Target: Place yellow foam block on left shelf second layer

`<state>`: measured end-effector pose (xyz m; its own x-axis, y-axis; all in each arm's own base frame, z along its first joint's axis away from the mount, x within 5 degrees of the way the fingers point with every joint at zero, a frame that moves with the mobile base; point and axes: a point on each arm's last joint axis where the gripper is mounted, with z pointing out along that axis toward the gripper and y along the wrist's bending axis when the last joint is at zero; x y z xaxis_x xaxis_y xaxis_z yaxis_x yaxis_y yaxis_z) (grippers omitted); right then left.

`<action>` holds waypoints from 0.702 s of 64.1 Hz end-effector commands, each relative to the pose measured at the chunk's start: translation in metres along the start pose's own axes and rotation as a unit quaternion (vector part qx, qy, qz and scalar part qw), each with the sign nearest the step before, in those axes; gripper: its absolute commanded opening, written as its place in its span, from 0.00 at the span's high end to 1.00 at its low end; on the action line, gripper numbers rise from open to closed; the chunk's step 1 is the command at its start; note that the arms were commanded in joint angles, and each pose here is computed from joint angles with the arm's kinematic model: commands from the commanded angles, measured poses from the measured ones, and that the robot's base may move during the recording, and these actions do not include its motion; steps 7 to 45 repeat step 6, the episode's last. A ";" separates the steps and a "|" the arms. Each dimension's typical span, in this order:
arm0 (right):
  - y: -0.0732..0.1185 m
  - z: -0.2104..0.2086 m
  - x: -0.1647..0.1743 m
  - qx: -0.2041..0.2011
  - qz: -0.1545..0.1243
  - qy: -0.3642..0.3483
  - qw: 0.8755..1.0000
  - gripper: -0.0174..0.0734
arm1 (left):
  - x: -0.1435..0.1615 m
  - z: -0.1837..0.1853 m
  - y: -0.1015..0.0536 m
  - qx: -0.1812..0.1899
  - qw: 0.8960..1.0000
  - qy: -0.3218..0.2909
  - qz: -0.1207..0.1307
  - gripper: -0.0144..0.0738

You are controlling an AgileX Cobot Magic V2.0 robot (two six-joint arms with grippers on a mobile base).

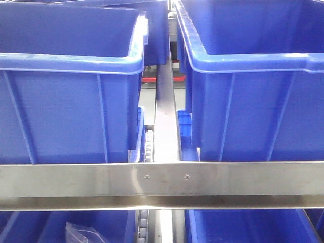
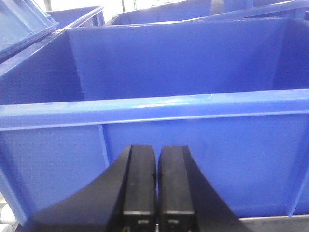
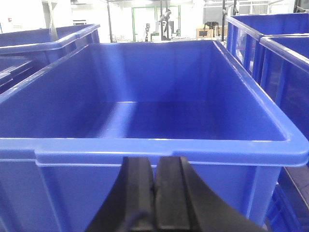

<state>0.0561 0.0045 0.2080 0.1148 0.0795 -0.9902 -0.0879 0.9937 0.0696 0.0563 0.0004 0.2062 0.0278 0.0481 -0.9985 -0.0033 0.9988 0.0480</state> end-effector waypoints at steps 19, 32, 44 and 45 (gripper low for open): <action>0.001 -0.003 -0.018 -0.003 -0.001 -0.069 0.998 0.78 | -0.001 -0.001 -0.001 0.006 0.999 -0.039 -0.006 0.68; 0.001 -0.003 -0.018 -0.003 -0.001 -0.069 0.998 0.78 | -0.001 -0.001 -0.001 0.006 0.999 -0.039 -0.006 0.68; 0.001 -0.003 -0.018 -0.003 -0.001 -0.069 0.998 0.78 | -0.001 -0.001 -0.001 0.006 0.999 -0.039 -0.006 0.68; 0.001 -0.003 -0.018 -0.003 -0.001 -0.069 0.998 0.78 | -0.001 -0.001 -0.001 0.006 0.999 -0.039 -0.006 0.68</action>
